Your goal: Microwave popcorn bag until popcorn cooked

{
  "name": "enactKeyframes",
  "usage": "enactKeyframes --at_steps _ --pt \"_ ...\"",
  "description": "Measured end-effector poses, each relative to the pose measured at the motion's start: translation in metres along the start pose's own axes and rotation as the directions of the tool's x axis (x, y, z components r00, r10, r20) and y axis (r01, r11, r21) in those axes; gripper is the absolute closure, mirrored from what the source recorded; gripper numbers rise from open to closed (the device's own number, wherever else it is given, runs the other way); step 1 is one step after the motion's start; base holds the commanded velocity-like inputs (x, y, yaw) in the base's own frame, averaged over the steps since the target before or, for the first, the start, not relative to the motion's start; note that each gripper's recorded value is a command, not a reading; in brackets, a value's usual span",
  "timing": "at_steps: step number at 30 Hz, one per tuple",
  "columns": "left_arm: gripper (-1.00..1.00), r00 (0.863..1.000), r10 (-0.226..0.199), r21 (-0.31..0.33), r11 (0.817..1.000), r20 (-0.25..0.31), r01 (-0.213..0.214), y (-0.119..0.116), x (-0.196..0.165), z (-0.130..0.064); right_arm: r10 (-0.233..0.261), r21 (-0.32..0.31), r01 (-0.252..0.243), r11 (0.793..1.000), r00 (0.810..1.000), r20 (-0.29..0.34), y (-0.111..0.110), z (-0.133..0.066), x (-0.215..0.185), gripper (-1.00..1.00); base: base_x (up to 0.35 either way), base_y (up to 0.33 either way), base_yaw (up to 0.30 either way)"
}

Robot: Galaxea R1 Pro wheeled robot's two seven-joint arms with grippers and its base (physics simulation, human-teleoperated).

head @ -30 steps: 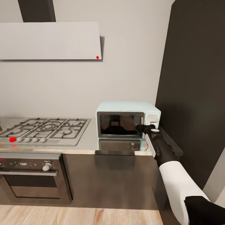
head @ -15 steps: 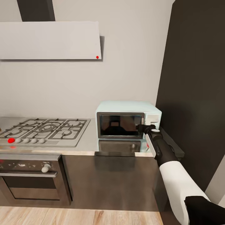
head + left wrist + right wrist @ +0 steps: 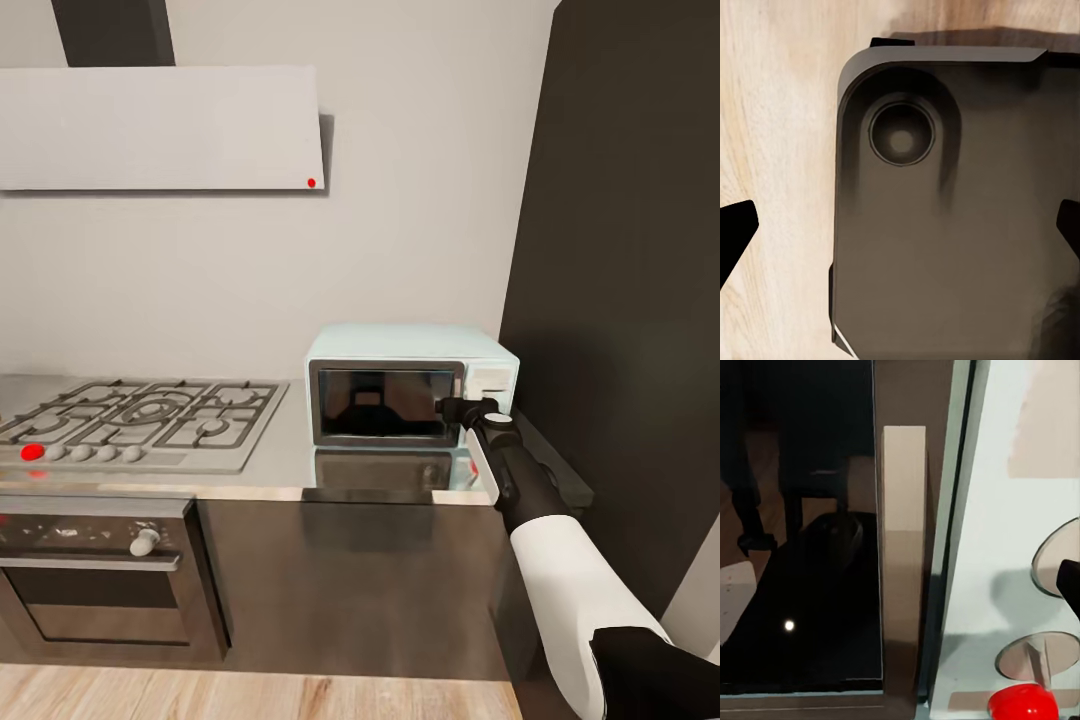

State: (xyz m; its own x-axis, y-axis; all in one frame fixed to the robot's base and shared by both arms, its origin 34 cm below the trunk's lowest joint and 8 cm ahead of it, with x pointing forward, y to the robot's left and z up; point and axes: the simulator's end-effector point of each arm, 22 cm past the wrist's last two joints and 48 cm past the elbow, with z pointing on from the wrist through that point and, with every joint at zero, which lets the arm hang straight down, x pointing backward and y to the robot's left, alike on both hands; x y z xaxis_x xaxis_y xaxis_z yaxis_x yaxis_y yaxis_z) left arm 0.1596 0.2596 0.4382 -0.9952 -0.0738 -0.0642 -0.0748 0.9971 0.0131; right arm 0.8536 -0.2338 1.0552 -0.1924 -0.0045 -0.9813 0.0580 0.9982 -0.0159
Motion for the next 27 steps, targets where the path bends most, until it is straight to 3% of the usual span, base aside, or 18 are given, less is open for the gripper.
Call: enactKeyframes --at_steps 5,27 --pt "-1.0 1.0 0.0 0.0 1.0 0.0 0.0 0.0 0.0 0.0 -0.004 -0.001 0.004 1.0 1.0 -0.027 0.001 0.003 0.013 -1.0 0.0 0.0 0.0" --pt "-1.0 1.0 0.0 0.002 1.0 0.0 0.0 -0.001 0.0 0.0 -0.007 -0.004 0.007 1.0 1.0 -0.03 0.002 0.007 0.024 -1.0 0.0 0.0 0.0"
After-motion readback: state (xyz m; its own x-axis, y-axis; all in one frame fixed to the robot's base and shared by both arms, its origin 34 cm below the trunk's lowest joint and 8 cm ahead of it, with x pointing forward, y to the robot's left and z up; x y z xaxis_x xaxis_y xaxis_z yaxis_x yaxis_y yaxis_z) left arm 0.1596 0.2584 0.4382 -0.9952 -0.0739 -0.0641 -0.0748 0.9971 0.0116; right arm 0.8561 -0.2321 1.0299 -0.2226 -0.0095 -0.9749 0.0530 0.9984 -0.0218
